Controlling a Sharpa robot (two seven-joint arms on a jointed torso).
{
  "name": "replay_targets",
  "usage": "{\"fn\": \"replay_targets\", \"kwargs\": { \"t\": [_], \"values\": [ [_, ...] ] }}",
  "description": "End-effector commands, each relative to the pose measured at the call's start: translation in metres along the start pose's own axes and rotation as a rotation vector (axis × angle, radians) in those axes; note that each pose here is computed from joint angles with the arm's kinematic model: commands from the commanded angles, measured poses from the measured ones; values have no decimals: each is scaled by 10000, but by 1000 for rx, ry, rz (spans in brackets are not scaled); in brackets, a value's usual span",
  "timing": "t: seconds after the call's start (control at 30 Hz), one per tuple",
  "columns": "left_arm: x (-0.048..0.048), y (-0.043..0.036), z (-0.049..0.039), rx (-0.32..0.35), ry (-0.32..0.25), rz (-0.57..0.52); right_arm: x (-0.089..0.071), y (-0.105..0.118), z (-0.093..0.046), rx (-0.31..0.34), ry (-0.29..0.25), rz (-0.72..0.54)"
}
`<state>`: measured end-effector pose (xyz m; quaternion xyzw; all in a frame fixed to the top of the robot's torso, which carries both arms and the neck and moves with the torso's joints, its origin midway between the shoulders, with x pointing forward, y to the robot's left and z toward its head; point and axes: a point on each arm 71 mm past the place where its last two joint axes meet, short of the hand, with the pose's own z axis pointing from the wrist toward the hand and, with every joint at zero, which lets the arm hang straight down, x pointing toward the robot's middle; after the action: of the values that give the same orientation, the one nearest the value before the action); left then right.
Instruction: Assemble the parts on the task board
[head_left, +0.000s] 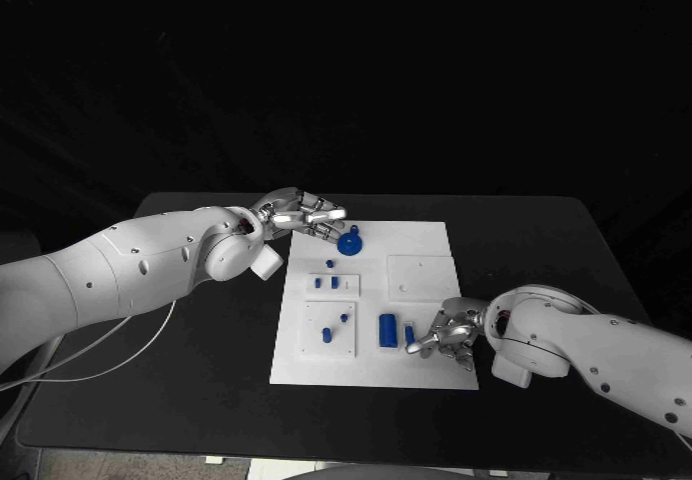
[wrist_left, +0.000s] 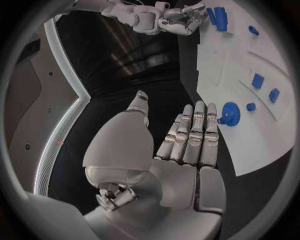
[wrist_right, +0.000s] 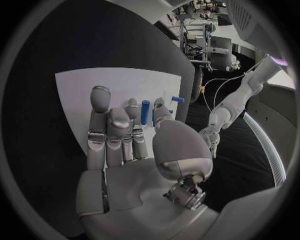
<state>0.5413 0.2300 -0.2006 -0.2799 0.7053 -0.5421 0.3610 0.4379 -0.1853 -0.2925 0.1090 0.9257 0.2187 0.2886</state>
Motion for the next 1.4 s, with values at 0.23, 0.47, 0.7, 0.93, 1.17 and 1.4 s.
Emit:
{"fn": "replay_targets", "kwargs": {
  "t": [0.23, 0.47, 0.7, 0.93, 1.17, 1.4],
  "values": [
    [21, -1, 2, 3, 18, -2, 54, -30, -14, -16, 46, -26],
    [25, 2, 4, 1, 20, -2, 58, -36, -12, -16, 44, -24],
    [27, 6, 4, 0, 21, -2, 34, -50, 0, -5, 16, -10],
    [33, 8, 7, -1, 23, -1, 27, -36, 20, 1, 2, -2],
    [38, 12, 10, -5, 24, 3, 37, -24, 47, 14, 15, -8],
    [44, 14, 11, -8, 28, 10, 42, -11, 65, 19, 18, -10]
  ]
}}
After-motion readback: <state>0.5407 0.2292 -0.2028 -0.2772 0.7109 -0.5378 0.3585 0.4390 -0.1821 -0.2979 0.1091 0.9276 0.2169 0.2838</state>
